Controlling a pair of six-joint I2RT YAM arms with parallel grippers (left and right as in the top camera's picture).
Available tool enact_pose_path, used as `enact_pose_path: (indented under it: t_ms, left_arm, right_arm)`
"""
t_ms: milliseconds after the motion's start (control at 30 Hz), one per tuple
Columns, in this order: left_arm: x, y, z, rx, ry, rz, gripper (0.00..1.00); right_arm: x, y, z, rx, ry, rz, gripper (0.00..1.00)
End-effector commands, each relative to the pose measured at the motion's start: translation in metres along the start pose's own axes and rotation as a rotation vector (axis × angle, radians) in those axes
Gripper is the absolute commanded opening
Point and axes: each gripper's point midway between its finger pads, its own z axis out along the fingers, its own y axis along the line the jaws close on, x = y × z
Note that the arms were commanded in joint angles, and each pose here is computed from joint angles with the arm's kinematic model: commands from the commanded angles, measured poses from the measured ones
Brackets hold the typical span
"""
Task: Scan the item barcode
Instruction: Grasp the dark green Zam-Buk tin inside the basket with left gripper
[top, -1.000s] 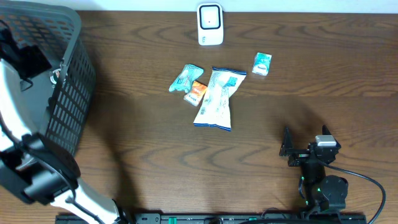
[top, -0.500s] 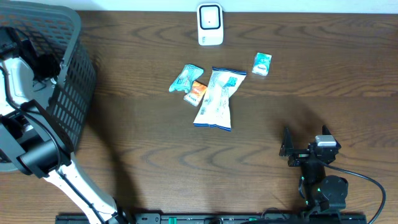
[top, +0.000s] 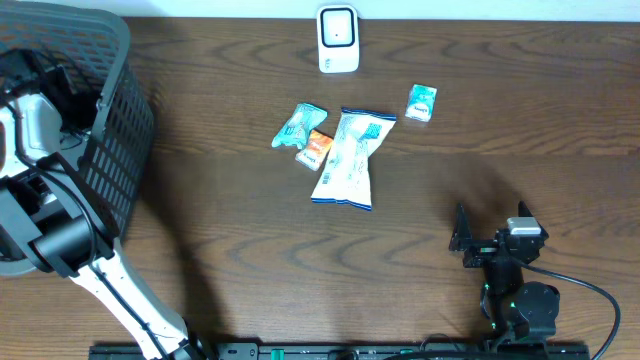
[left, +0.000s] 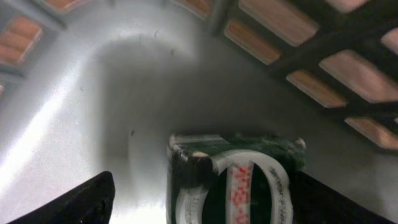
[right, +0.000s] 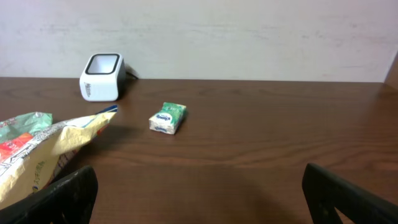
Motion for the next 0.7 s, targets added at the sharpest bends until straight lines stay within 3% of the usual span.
enact_pose_path:
  t_ms: [0,100,200,267,367,467,667]
  left_arm:
    - [0.021,0.005,0.021,-0.028,0.07,0.024,0.88]
    - [0.025,0.001,0.027,-0.024,0.084,0.031,0.84]
    - [0.026,-0.003,0.028,-0.022,0.085,0.037,0.7]
    - [0.026,-0.004,0.028,-0.02,0.086,0.038,0.69]
    - [0.025,-0.005,0.027,-0.017,0.083,0.002,0.7]
    - [0.023,-0.013,0.026,0.02,0.075,-0.005,0.85]
    - [0.02,-0.013,0.022,0.02,0.066,-0.005,0.92]
  right_arm:
    - [0.002,0.001,0.0,-0.002,0.004,0.01,0.99]
    - [0.002,0.001,0.0,-0.002,0.004,0.01,0.99]
    - [0.001,0.001,0.0,-0.002,0.004,0.01,0.99]
    - [0.002,0.001,0.0,-0.002,0.004,0.01,0.99]
    - [0.002,0.001,0.0,-0.002,0.004,0.01,0.99]
    - [0.002,0.001,0.0,-0.002,0.004,0.01,0.99]
    - [0.001,0.001,0.0,-0.002,0.004,0.01,0.99]
